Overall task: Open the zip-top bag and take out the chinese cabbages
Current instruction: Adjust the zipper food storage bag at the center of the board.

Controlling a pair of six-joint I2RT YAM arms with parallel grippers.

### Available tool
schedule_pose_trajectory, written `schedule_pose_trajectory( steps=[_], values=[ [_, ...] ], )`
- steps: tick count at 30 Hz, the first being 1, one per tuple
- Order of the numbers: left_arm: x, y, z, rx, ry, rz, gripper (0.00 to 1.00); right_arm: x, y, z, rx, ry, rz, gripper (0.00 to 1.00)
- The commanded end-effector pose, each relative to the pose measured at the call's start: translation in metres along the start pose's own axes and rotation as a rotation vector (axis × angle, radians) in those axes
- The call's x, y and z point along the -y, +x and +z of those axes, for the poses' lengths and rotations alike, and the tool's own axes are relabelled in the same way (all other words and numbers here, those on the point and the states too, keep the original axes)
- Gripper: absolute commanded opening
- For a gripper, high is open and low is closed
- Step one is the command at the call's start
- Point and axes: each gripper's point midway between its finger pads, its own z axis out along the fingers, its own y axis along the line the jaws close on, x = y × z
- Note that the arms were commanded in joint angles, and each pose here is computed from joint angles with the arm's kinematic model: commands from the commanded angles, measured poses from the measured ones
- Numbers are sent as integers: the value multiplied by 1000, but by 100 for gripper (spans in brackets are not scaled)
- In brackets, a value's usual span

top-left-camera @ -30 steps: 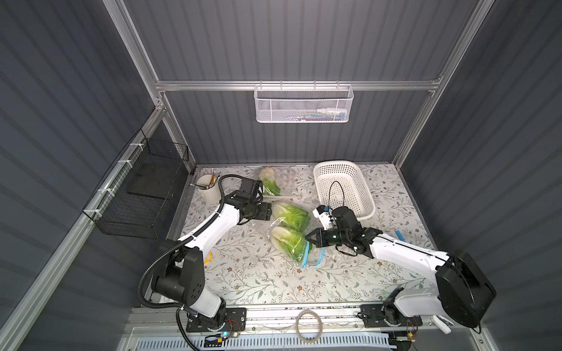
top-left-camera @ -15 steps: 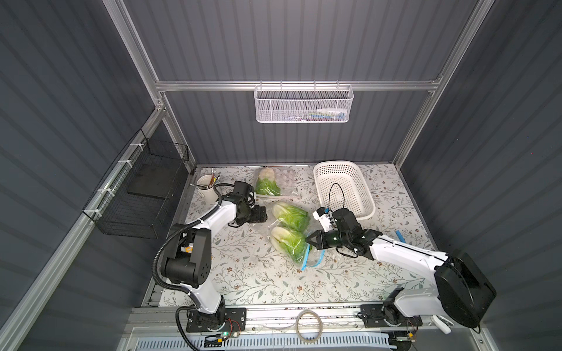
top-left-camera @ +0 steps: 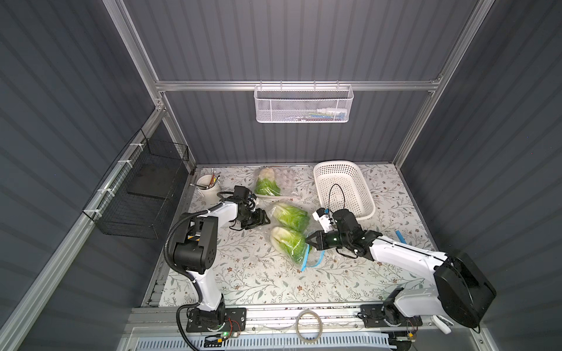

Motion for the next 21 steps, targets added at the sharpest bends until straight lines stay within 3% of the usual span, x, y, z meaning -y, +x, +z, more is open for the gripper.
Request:
schedule_pose_trajectory(
  steps=[1, 4, 5, 13, 21],
  values=[
    [9, -5, -5, 8, 60, -33, 34, 1, 3, 1, -11, -5, -11, 0],
    [11, -5, -10, 22, 65, -32, 5, 1, 2, 2, -12, -3, -8, 0],
    [12, -5, -11, 25, 68, -29, 0, 1, 2, 2, -13, -3, -5, 0],
    [25, -11, -44, 113, 56, 25, 0, -1, -1, 2, -29, 1, -14, 0],
    [26, -6, -95, 237, -60, 66, 0, 0, -12, 6, -52, 37, -58, 0]
  ],
)
